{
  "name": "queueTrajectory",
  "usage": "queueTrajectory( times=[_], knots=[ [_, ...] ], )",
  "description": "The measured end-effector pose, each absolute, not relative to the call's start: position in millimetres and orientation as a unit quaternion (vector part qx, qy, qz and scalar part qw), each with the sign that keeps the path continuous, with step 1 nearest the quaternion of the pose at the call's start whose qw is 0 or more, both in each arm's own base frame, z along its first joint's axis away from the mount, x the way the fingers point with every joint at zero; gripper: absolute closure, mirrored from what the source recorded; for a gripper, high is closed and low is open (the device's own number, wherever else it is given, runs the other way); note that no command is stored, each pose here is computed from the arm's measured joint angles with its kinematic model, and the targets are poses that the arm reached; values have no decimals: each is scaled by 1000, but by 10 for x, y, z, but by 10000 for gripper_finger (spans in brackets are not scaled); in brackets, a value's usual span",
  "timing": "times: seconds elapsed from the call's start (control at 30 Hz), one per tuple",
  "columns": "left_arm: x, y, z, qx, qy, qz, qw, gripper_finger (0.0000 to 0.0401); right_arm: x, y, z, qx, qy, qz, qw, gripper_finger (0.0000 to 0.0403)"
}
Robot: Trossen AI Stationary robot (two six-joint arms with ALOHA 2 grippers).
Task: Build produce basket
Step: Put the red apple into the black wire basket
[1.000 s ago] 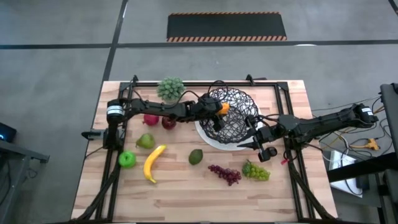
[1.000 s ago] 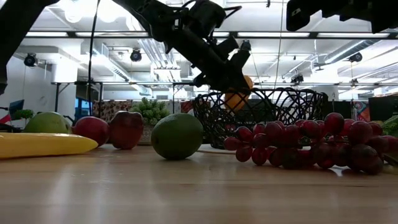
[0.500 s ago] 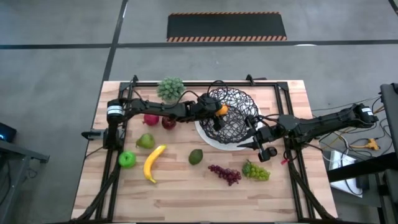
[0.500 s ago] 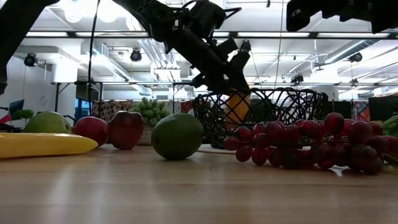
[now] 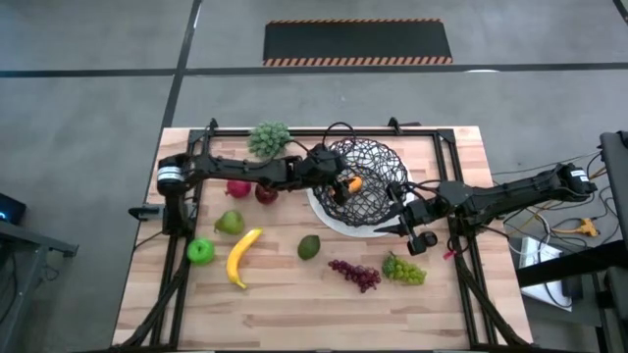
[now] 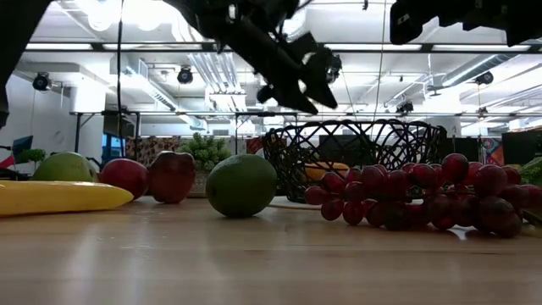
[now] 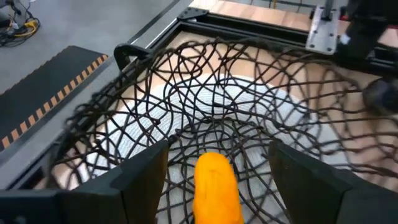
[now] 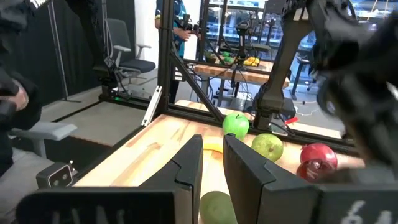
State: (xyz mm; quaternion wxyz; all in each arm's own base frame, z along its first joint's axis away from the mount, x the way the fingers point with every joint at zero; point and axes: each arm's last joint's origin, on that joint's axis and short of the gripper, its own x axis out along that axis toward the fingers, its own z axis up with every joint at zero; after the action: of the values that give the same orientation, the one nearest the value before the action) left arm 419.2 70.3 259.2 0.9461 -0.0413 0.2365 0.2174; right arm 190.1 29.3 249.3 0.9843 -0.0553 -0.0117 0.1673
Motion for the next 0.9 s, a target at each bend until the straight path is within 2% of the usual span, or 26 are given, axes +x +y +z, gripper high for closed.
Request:
queueTrajectory(
  times=[0.33, 0.6, 0.9],
  knots=[
    [3795, 198, 2964, -24, 260, 157, 952, 141, 1903, 290, 2491, -52, -10, 163, 985, 349],
    [3406, -274, 3008, -9, 251, 93, 964, 141, 1919, 291, 2468, -52, -3, 162, 985, 349],
    [2964, -457, 2915, 2, 196, 71, 978, 141, 2045, 281, 2335, -60, 30, 119, 991, 349]
  ],
)
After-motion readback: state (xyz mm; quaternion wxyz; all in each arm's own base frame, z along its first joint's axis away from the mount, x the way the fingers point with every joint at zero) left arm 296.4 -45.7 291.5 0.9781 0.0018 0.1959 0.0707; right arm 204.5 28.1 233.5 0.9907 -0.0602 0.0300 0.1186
